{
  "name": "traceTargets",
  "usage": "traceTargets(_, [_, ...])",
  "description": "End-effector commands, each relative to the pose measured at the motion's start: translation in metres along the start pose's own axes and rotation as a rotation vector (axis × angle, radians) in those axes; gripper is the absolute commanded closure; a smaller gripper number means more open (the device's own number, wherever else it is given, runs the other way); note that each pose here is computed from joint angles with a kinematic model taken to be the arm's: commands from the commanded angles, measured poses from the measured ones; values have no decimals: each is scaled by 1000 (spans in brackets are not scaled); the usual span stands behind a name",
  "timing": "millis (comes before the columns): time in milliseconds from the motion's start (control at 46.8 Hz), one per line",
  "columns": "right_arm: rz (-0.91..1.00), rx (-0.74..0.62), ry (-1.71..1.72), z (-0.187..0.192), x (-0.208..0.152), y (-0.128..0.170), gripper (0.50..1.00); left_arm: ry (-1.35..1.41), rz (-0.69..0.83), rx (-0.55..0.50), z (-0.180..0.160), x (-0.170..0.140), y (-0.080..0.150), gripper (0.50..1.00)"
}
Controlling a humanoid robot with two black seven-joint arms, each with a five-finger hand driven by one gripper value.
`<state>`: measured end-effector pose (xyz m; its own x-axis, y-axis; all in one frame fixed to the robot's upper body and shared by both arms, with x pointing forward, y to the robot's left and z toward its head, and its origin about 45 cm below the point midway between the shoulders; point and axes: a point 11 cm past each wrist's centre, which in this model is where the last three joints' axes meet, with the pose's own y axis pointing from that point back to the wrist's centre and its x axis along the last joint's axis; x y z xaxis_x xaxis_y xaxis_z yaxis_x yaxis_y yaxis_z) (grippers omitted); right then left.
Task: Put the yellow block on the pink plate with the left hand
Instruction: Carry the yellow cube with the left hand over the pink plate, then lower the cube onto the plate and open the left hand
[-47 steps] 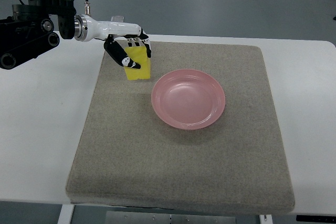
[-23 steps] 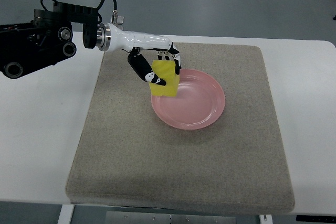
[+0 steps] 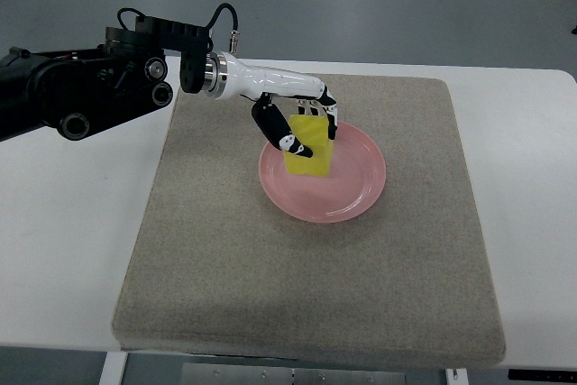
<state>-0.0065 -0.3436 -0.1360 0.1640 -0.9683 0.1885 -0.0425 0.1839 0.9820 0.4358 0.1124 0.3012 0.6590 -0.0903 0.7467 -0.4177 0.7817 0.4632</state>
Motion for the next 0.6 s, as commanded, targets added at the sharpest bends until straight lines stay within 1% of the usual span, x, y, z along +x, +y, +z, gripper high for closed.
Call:
traceTargets(0, [0,0,0,0,0,0,576,3,0,3,0,0,-4,1000])
traceTargets(256, [0,0,0,0,0,0,576,3,-15,16,-3,-9,-22,1000])
traceTargets(363, [0,0,0,0,0,0,576,3,-28,31,-7,-17,-32,1000])
traceTargets(577, [0,0,0,0,0,0,576,2,-6,36,-8,-21,-41,1000])
